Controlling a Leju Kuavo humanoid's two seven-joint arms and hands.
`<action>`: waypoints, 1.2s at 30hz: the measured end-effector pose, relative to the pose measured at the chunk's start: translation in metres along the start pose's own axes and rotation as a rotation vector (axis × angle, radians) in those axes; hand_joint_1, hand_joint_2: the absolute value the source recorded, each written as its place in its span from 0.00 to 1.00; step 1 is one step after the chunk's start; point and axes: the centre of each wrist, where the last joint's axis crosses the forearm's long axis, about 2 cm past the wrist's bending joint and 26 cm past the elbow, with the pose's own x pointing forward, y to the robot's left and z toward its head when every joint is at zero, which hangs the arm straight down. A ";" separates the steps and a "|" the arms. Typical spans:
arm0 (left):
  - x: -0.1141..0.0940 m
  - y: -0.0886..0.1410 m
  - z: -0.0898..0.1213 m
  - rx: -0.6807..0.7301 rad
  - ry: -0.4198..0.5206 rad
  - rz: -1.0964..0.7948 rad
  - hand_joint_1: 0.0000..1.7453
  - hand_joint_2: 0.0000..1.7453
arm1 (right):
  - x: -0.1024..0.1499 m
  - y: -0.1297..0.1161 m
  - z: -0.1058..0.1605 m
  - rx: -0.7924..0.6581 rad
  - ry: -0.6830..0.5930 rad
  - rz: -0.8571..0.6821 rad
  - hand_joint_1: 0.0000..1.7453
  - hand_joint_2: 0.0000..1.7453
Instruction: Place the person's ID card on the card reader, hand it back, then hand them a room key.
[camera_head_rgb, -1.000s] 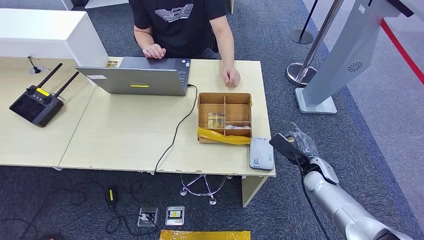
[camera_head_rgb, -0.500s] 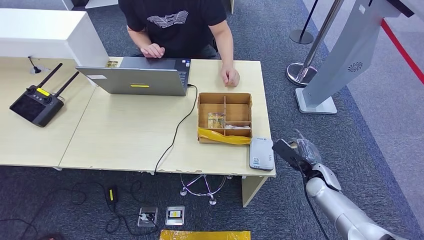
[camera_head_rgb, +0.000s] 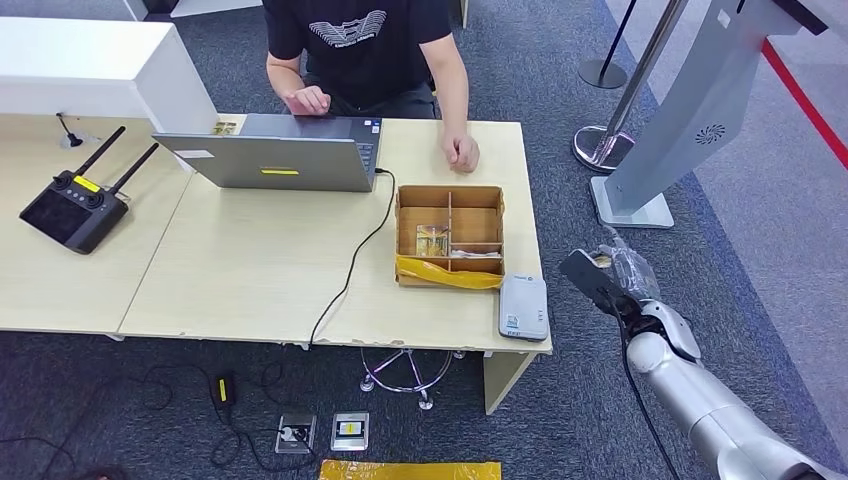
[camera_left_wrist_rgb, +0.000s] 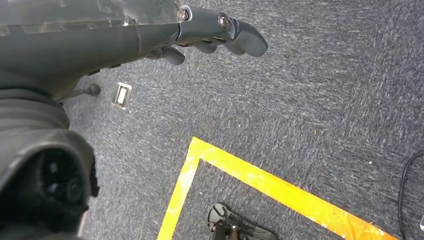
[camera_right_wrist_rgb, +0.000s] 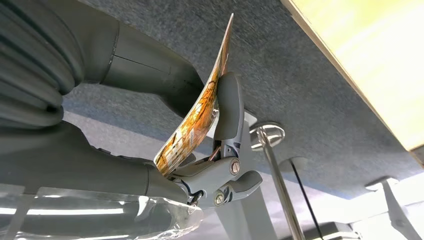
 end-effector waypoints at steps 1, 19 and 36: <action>0.000 0.000 0.000 0.000 0.000 0.000 0.00 0.00 | 0.001 -0.003 -0.001 -0.005 -0.005 0.001 1.00 1.00; 0.000 0.000 0.000 0.009 0.002 0.010 0.00 0.00 | 0.020 -0.014 -0.005 -0.022 -0.081 -0.012 1.00 1.00; 0.000 -0.002 0.001 0.008 0.003 0.005 0.00 0.00 | 0.020 0.028 0.015 0.056 -0.073 -0.056 1.00 1.00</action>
